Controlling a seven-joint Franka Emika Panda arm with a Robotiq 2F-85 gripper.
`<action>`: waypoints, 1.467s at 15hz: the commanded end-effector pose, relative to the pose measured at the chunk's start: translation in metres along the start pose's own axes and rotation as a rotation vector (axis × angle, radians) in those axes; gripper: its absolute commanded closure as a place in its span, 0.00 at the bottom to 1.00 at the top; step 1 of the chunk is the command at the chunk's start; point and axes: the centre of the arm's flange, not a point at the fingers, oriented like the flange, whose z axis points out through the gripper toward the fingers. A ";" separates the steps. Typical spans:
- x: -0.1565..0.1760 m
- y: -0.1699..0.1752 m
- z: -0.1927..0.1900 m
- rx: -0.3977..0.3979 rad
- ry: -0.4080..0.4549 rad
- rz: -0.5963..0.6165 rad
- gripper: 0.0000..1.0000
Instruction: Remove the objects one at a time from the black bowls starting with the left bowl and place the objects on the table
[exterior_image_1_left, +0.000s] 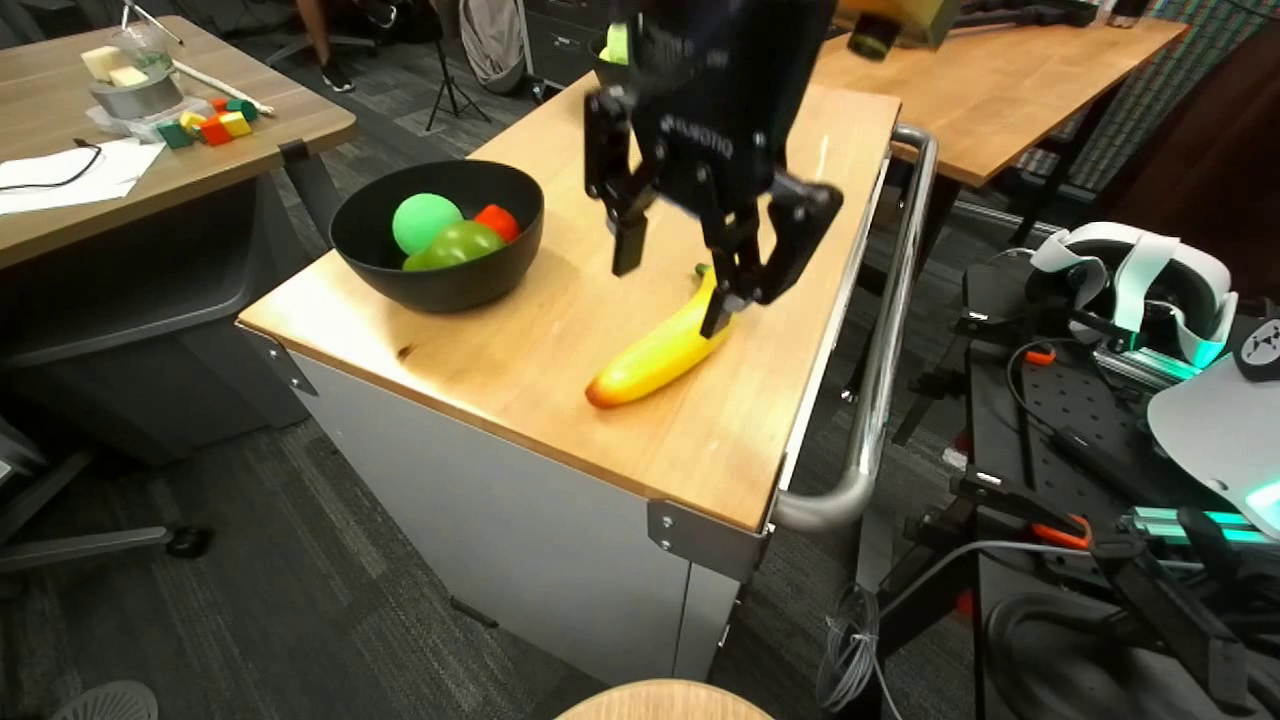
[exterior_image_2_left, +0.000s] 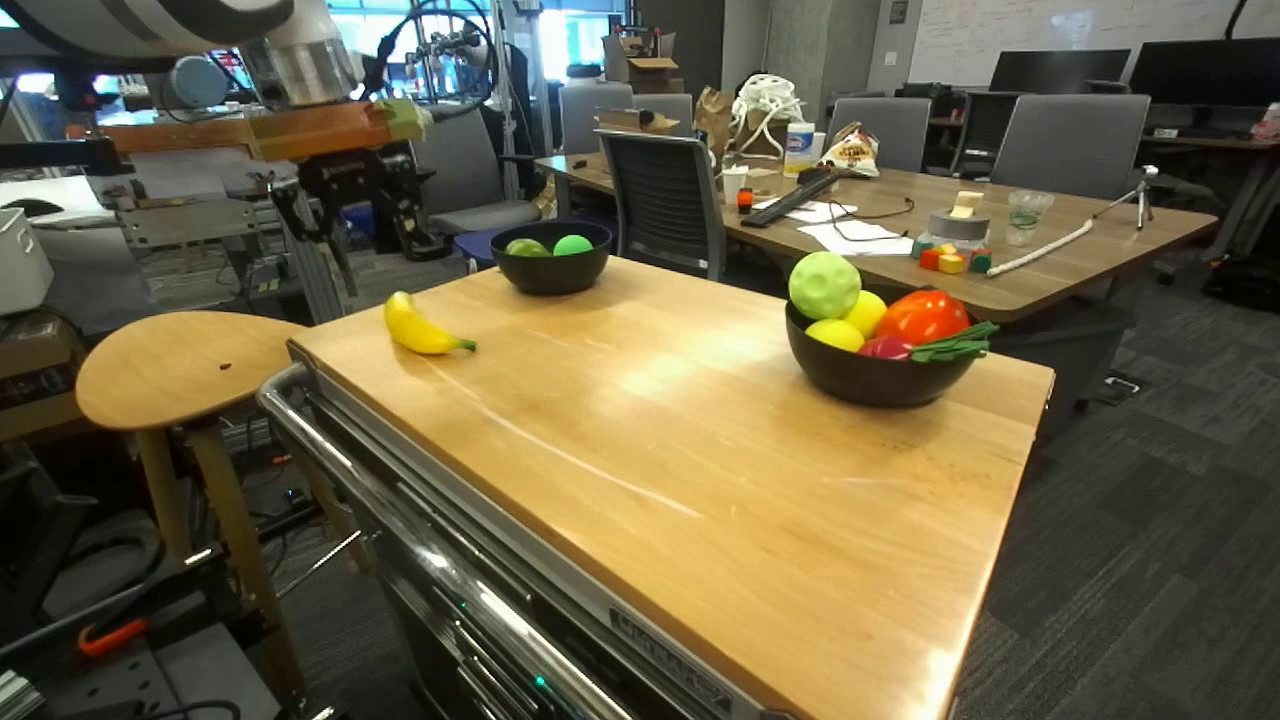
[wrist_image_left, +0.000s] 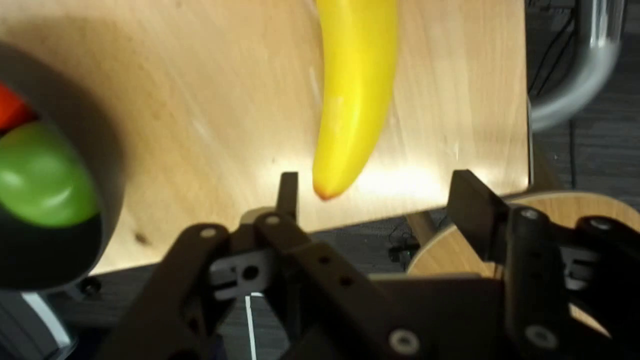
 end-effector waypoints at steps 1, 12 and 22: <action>0.025 0.048 -0.084 -0.045 0.109 0.057 0.00; 0.010 0.092 -0.113 -0.041 0.199 0.171 0.00; -0.050 0.185 -0.122 0.124 0.223 0.682 0.00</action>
